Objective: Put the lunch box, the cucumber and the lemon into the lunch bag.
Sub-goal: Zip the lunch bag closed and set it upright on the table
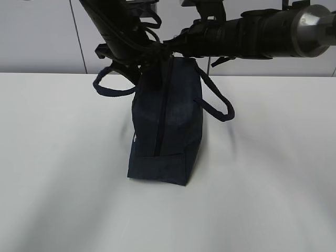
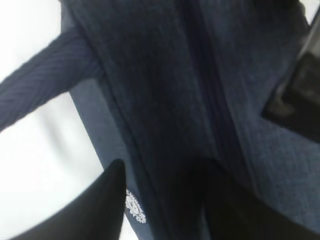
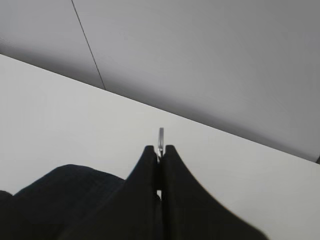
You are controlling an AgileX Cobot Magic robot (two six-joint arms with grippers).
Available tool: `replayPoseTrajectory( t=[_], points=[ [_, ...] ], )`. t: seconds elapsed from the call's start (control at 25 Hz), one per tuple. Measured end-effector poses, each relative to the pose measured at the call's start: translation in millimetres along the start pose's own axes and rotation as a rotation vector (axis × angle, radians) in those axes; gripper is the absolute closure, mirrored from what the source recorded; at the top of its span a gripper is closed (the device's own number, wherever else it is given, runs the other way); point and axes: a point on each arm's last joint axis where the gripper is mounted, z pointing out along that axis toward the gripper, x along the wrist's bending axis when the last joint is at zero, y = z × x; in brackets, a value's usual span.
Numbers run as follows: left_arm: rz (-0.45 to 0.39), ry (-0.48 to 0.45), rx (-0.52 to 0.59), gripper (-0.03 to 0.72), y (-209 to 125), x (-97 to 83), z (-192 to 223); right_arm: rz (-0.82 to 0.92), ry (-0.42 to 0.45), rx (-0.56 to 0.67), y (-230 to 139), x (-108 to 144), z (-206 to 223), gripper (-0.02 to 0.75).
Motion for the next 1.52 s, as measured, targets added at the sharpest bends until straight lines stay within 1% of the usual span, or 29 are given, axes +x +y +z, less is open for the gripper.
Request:
replayPoseTrajectory(
  t=[0.04,0.08,0.2,0.24,0.32,0.4,0.76,1.04,1.24,1.4,1.52],
  points=[
    [0.003,-0.004,0.000,0.351,0.3,0.3,3.5,0.000,0.000,0.000,0.0,0.0,0.0,0.738],
    [0.008,-0.007,0.002,0.400,0.3,0.4,5.5,0.000,0.000,0.000,0.0,0.0,0.0,0.738],
    [0.020,-0.012,-0.008,0.598,1.4,0.1,6.6,0.000,-0.015,0.003,-0.3,-1.3,0.0,0.738],
    [0.020,-0.013,-0.014,0.642,1.9,0.0,6.6,0.000,-0.019,0.004,-0.4,-1.8,0.0,0.738],
    [0.022,-0.013,-0.017,0.680,2.2,0.0,6.6,0.002,-0.031,0.006,-0.6,-2.8,0.0,0.738],
    [0.022,-0.013,-0.018,0.693,2.3,0.0,6.6,0.003,-0.035,0.007,-0.6,-3.2,-0.1,0.738],
    [0.051,-0.021,0.020,0.697,-1.1,-0.8,6.2,0.010,-0.073,0.014,-3.8,-7.9,7.4,0.738],
    [0.083,-0.038,0.035,0.699,-2.9,-3.3,0.6,0.091,-0.087,0.016,-11.2,-11.8,23.1,0.738],
    [0.099,-0.043,0.032,0.699,-2.9,-3.9,-1.8,0.139,-0.103,0.017,-12.3,-12.6,24.3,0.738],
    [0.121,-0.050,0.036,0.699,-3.3,-4.4,-1.9,0.159,-0.096,0.015,-12.4,-12.0,24.9,0.738],
    [0.145,-0.066,0.045,0.699,-4.3,-5.8,-2.0,0.162,-0.053,0.012,-13.2,-9.2,26.1,0.738]
  ],
)
